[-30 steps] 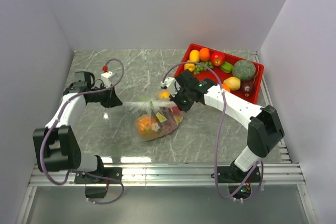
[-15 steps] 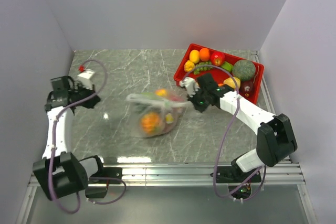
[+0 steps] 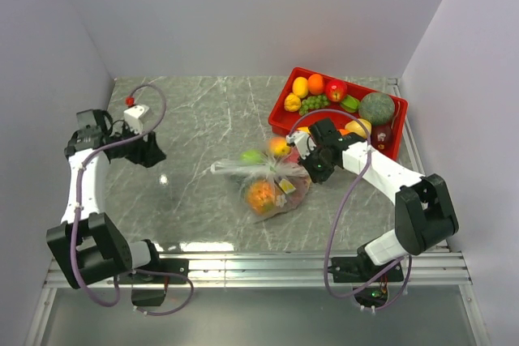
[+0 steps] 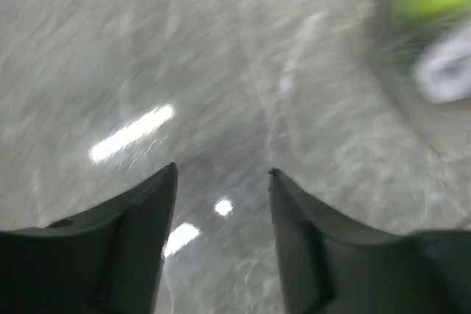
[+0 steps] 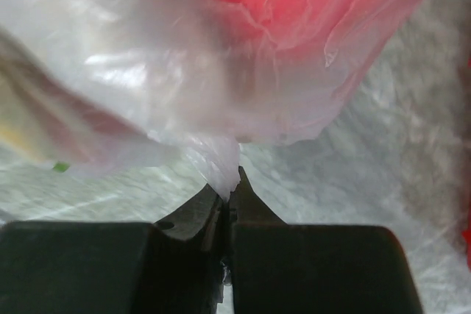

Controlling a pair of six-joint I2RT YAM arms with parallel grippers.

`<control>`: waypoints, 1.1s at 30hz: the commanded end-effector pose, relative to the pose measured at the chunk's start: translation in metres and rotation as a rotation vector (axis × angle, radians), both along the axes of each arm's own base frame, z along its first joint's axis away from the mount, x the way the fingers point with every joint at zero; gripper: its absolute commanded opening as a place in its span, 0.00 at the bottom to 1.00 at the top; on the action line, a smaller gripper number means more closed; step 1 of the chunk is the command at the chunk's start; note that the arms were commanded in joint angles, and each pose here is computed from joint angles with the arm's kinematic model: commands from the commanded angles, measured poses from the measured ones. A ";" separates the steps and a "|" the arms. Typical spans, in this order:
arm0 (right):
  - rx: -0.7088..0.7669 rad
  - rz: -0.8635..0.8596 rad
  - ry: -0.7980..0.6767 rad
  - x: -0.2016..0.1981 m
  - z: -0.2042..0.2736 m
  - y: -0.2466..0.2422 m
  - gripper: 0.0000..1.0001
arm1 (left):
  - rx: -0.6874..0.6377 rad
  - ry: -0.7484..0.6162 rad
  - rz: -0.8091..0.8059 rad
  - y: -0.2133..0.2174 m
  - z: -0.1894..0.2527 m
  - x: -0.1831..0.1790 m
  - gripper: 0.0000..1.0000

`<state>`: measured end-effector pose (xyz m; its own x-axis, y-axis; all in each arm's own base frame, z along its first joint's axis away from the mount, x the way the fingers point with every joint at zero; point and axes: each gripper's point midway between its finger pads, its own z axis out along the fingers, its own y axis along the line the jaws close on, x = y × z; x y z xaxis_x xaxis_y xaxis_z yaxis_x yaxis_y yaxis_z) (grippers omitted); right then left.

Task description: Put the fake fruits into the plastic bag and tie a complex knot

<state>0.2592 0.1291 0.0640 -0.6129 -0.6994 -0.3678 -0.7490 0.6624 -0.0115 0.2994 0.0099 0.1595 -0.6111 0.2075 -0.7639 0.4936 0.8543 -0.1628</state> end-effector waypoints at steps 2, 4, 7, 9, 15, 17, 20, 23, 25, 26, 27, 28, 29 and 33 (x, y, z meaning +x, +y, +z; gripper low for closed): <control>0.080 0.035 0.012 -0.002 0.015 0.021 0.00 | -0.109 -0.106 -0.283 -0.075 0.049 -0.011 0.76; 0.088 0.043 0.030 -0.004 0.013 0.025 0.00 | -0.080 -0.107 -0.339 -0.095 0.046 -0.013 0.84; 0.090 0.051 0.041 -0.004 0.011 0.031 0.00 | 0.013 -0.105 -0.452 -0.125 0.031 -0.012 0.89; 0.093 0.049 0.043 -0.002 0.012 0.034 0.00 | 0.075 -0.092 -0.527 -0.138 0.023 -0.012 0.93; 0.111 0.063 0.036 0.003 0.019 0.048 0.00 | 0.192 -0.097 -0.611 -0.164 0.005 0.009 0.99; 0.112 0.065 0.038 0.005 0.020 0.051 0.00 | 0.231 -0.086 -0.636 -0.174 -0.005 0.013 0.99; 0.111 0.064 0.034 0.007 0.022 0.052 0.00 | 0.281 -0.058 -0.679 -0.185 -0.024 0.018 0.98; 0.109 0.064 0.025 0.009 0.024 0.052 0.00 | 0.338 -0.037 -0.694 -0.188 -0.042 0.024 0.87; 0.098 0.058 0.022 0.009 0.023 0.049 0.00 | 0.378 0.005 -0.714 -0.183 -0.057 0.026 0.55; 0.094 0.060 0.014 0.009 0.024 0.049 0.00 | 0.407 0.025 -0.710 -0.178 -0.061 0.027 0.43; 0.084 0.056 0.010 0.009 0.024 0.046 0.00 | 0.426 0.032 -0.714 -0.174 -0.065 0.028 0.23; 0.076 0.052 0.011 0.008 0.022 0.044 0.00 | 0.441 0.032 -0.711 -0.170 -0.066 0.028 0.14; 0.074 0.056 0.003 0.008 0.023 0.043 0.00 | 0.469 0.033 -0.689 -0.161 -0.070 0.029 0.05; 0.036 0.031 -0.019 0.007 0.018 0.030 0.00 | 0.497 0.004 -0.627 -0.131 -0.059 0.026 0.00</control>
<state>0.2634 0.1767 0.0765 -0.5755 -0.7051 -0.4144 -0.7920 0.6068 0.0673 0.3176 -0.1627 0.0863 -0.2596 0.8045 -0.5342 0.9402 0.3368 0.0503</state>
